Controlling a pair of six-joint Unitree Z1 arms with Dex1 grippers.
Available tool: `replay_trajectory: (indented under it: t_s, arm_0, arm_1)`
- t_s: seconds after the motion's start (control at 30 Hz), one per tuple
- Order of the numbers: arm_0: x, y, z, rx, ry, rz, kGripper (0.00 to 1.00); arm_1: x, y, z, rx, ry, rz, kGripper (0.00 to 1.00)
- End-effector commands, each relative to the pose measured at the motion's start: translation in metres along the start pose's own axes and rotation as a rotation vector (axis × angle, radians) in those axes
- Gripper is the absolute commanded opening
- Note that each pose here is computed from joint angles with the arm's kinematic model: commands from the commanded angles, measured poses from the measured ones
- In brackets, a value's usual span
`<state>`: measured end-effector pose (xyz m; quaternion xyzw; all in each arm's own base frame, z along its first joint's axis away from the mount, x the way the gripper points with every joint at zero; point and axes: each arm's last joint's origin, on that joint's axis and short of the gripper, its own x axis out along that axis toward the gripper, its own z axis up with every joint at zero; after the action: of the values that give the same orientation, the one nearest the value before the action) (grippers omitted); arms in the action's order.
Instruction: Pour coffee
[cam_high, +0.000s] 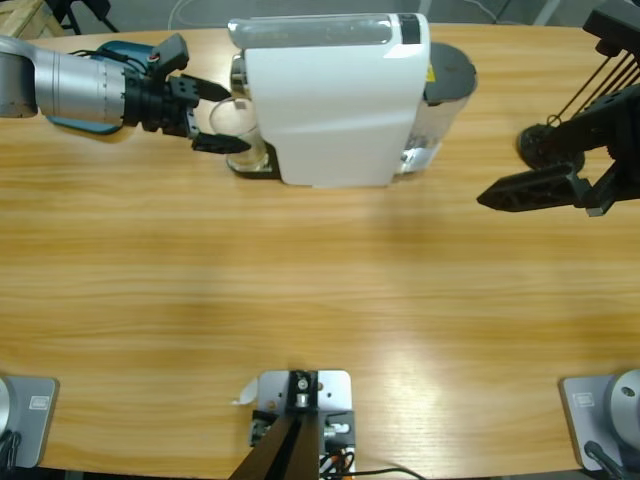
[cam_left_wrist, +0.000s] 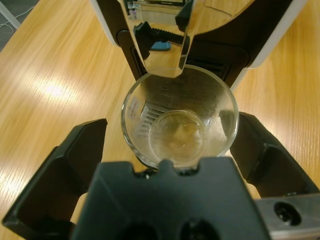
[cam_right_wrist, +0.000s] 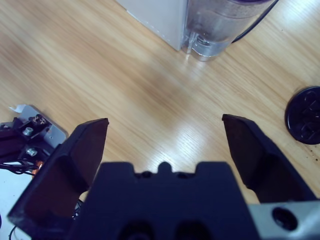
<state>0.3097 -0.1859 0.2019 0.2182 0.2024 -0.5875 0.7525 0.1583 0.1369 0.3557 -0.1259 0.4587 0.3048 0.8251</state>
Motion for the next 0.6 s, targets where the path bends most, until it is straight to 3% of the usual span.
replay_trajectory:
  t_s: [0.03,0.1,0.2,0.33,0.43,0.6]
  arm_0:
    - [0.0170,0.0009,-0.0143,-0.026,0.052,-0.025,0.993]
    - [0.0172,0.0008,-0.0140,-0.025,0.052,-0.025,0.965]
    - [0.0159,-0.0018,-0.0151,-0.023,0.049,-0.033,0.557]
    - [0.0151,-0.0030,-0.0153,-0.017,0.047,-0.038,0.493]
    - [0.0130,-0.0034,-0.0162,-0.020,0.040,-0.045,0.004]
    - [0.0116,-0.0037,-0.0164,-0.030,0.044,-0.039,0.000]
  arm_1:
    - [0.0080,-0.0039,-0.0034,0.008,0.019,-0.020,1.000]
    - [0.0074,-0.0038,-0.0032,0.008,0.016,-0.020,1.000]
    - [0.0064,-0.0041,-0.0033,0.009,0.013,-0.021,1.000]
    - [0.0056,-0.0044,-0.0037,0.010,0.011,-0.021,1.000]
    - [0.0050,-0.0044,-0.0043,0.010,0.009,-0.022,1.000]
    - [0.0040,-0.0052,-0.0050,0.012,0.006,-0.026,1.000]
